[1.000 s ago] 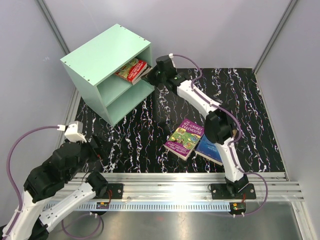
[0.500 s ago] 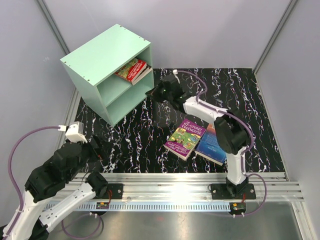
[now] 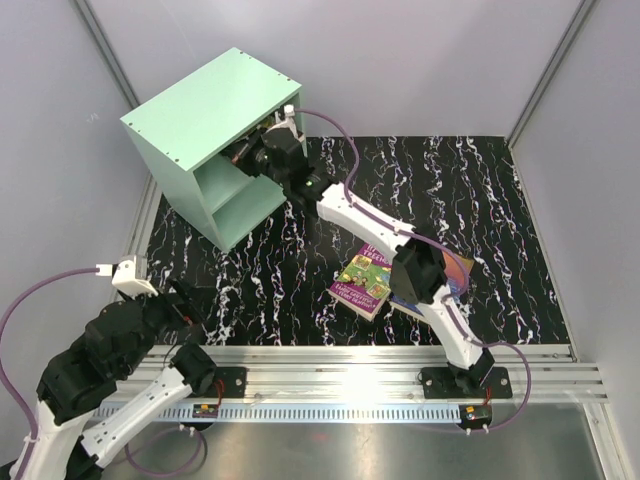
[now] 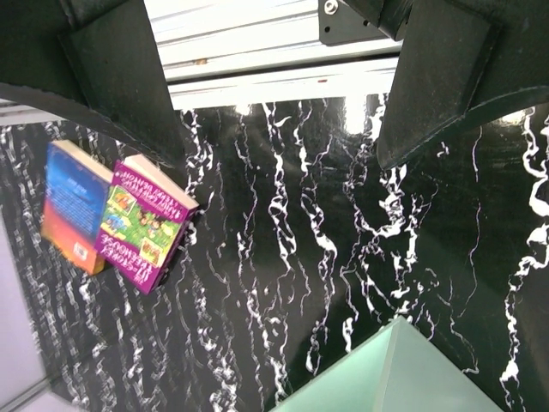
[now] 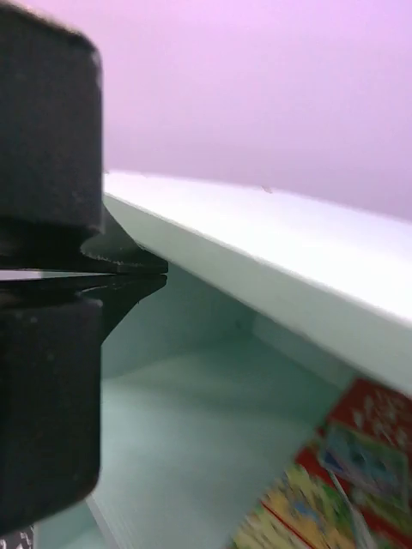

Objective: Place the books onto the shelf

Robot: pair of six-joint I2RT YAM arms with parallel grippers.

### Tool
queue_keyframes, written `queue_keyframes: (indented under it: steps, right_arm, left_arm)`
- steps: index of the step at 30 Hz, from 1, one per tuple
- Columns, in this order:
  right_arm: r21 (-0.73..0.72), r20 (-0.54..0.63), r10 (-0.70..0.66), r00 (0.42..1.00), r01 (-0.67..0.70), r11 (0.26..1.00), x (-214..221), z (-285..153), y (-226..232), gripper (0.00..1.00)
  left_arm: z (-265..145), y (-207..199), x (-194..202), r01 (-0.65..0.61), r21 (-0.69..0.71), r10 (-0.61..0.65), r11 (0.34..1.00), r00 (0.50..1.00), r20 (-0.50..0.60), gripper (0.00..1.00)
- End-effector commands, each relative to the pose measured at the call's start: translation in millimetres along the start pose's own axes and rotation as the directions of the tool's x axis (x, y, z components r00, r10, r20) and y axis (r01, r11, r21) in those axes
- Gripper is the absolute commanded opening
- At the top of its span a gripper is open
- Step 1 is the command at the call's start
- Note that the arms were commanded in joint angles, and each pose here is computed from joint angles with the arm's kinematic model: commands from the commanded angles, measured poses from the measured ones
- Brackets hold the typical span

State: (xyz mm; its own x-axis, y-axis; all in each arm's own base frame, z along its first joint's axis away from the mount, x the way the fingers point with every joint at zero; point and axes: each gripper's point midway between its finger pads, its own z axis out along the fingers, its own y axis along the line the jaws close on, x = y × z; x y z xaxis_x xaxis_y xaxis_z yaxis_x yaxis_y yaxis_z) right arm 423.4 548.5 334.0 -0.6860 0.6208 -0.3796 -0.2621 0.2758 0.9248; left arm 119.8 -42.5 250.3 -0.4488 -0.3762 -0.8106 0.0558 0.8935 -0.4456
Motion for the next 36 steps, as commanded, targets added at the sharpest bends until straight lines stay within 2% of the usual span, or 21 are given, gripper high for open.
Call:
queue_keyframes:
  steps: [1, 9, 13, 16, 23, 26, 30, 34, 35, 36]
  right_arm:
    - [0.148, 0.114, -0.003, 0.993, -0.013, 0.989, -22, 21, -37, 0.00]
    - [0.311, 0.162, -0.145, 0.976, 0.089, 0.946, -23, 15, -76, 0.00]
    - [0.310, 0.193, -0.188, 0.963, 0.121, 0.943, -35, 6, -61, 0.00]
    - [0.324, 0.223, -0.187, 0.957, 0.109, 0.940, -37, 8, -62, 0.00]
    - [0.284, 0.316, -0.063, 0.947, -0.031, 0.958, -34, 35, -75, 0.00]
    - [0.263, 0.386, -0.022, 0.922, -0.087, 0.961, -42, 39, -77, 0.00]
    - [0.307, 0.475, -0.046, 0.879, -0.116, 0.945, -65, 29, -81, 0.00]
    - [0.304, 0.453, -0.111, 0.885, -0.036, 0.952, -83, 12, -54, 0.00]
    - [0.241, 0.457, -0.100, 0.884, -0.016, 0.970, -88, 9, -32, 0.00]
    - [0.198, 0.448, -0.105, 0.888, 0.016, 0.980, -90, 5, -16, 0.07]
  left_arm:
    - [-2, -4, -15, 0.044, 0.027, -0.046, 0.999, 0.996, 0.078, 0.99]
    - [-3, -4, -16, 0.052, 0.031, -0.054, 0.998, 0.995, 0.087, 0.99]
    - [-1, -4, -15, 0.046, 0.021, -0.048, 0.999, 0.996, 0.076, 0.99]
    - [-1, -3, -15, 0.049, 0.016, -0.050, 0.999, 0.996, 0.079, 0.99]
    - [-5, -2, -17, 0.063, 0.037, -0.066, 0.997, 0.993, 0.101, 0.99]
    - [-5, -2, -18, 0.066, 0.038, -0.069, 0.997, 0.992, 0.104, 0.99]
    - [-5, -2, -17, 0.062, 0.037, -0.065, 0.997, 0.993, 0.099, 0.99]
    - [-4, -2, -17, 0.061, 0.034, -0.064, 0.998, 0.993, 0.098, 0.99]
    - [-4, -2, -17, 0.062, 0.034, -0.065, 0.998, 0.993, 0.100, 0.99]
    - [-4, -2, -17, 0.062, 0.035, -0.065, 0.998, 0.993, 0.099, 0.99]
